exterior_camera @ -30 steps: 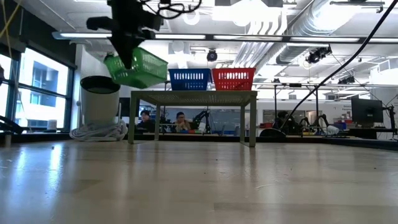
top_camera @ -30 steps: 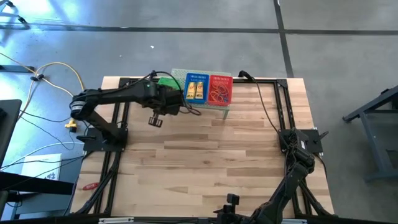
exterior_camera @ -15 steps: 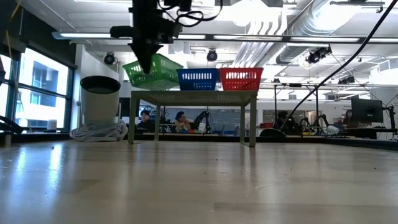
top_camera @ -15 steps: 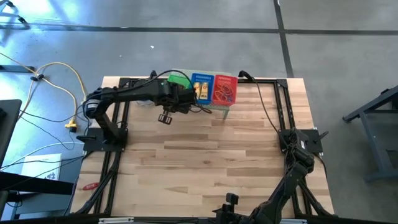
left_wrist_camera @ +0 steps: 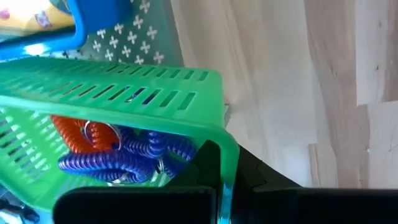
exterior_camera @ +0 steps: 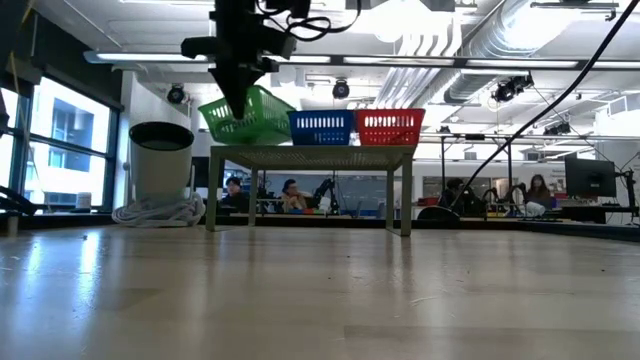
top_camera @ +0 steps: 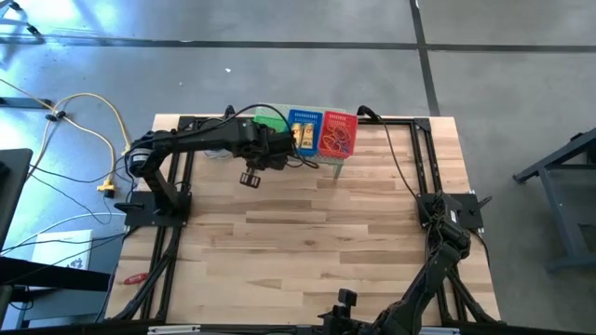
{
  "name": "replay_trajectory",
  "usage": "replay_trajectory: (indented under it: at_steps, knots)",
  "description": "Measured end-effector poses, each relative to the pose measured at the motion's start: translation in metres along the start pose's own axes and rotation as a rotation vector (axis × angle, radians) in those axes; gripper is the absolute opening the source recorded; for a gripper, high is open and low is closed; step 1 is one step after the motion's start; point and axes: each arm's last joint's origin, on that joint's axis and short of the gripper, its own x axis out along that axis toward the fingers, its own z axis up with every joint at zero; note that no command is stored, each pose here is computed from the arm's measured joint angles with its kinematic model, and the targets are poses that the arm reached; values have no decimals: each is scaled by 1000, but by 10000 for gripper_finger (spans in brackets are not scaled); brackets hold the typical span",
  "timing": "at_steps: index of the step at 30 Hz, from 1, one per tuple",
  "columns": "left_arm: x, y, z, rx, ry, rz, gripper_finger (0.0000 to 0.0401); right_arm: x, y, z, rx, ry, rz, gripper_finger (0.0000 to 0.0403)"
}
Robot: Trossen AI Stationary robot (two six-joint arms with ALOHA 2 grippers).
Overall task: Pick & Place Office Desk Supplies
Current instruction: Put the green bin on the shelf
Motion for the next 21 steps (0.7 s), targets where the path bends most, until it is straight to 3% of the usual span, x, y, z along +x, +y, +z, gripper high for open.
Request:
replay_trajectory:
  at_steps: [21]
  knots:
    - [2,8,1,-66,-37,26,1,0,0,0,-4,0,0,149]
